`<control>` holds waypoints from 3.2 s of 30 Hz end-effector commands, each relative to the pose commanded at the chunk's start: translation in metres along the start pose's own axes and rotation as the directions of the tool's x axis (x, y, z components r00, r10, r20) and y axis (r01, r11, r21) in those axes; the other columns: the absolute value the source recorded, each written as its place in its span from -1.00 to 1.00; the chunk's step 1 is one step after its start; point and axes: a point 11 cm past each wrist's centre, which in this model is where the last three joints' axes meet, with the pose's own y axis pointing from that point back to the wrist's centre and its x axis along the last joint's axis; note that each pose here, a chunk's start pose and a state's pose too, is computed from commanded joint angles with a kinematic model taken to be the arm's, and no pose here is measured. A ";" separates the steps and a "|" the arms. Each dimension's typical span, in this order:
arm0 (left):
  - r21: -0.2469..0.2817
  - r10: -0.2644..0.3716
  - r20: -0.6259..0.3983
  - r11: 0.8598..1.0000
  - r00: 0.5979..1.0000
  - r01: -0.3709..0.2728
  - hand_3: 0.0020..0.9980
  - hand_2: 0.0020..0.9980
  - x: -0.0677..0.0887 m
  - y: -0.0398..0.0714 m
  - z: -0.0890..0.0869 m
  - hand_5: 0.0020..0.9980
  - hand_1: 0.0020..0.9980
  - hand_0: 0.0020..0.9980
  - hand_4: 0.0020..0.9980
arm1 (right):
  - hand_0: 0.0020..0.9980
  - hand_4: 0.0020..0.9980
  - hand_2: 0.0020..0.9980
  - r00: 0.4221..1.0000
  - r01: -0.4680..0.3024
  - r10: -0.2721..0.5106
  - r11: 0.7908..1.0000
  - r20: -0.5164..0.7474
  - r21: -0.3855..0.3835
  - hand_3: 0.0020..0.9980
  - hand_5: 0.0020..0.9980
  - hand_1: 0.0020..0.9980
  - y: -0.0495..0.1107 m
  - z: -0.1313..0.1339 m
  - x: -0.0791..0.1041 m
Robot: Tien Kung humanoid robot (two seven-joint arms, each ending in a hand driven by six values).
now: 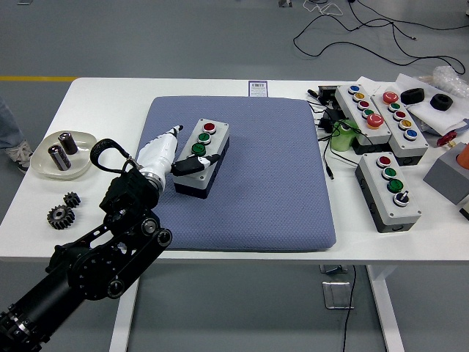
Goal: Pick up the button,place it on the desk,press the button,press the button
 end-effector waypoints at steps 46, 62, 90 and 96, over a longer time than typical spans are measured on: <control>0.076 -0.121 0.130 0.991 0.984 0.112 1.00 1.00 -0.013 -0.019 -0.012 0.50 1.00 0.80 1.00 | 0.34 -0.39 0.37 1.000 -0.006 0.006 1.000 -0.013 -0.019 0.26 -0.66 0.29 -0.002 0.010 0.003; 0.044 -0.103 0.131 0.994 0.986 0.098 1.00 1.00 -0.007 -0.020 0.001 0.46 1.00 0.78 1.00 | 0.35 -0.38 0.37 1.000 -0.011 0.011 1.000 -0.009 -0.019 0.26 -0.66 0.29 -0.002 0.010 0.006; 0.056 -0.095 0.279 0.995 0.956 0.083 0.90 0.83 -0.008 -0.024 -0.003 -0.52 0.70 0.32 0.68 | 0.35 -0.39 0.37 1.000 -0.014 0.014 1.000 -0.009 -0.023 0.26 -0.66 0.29 -0.003 0.011 0.007; 0.052 -0.096 0.275 0.995 0.957 0.085 0.82 0.69 -0.007 -0.024 -0.001 -0.51 0.53 0.16 0.66 | 0.35 -0.39 0.37 1.000 -0.014 0.014 1.000 -0.008 -0.024 0.26 -0.66 0.29 -0.003 0.012 0.007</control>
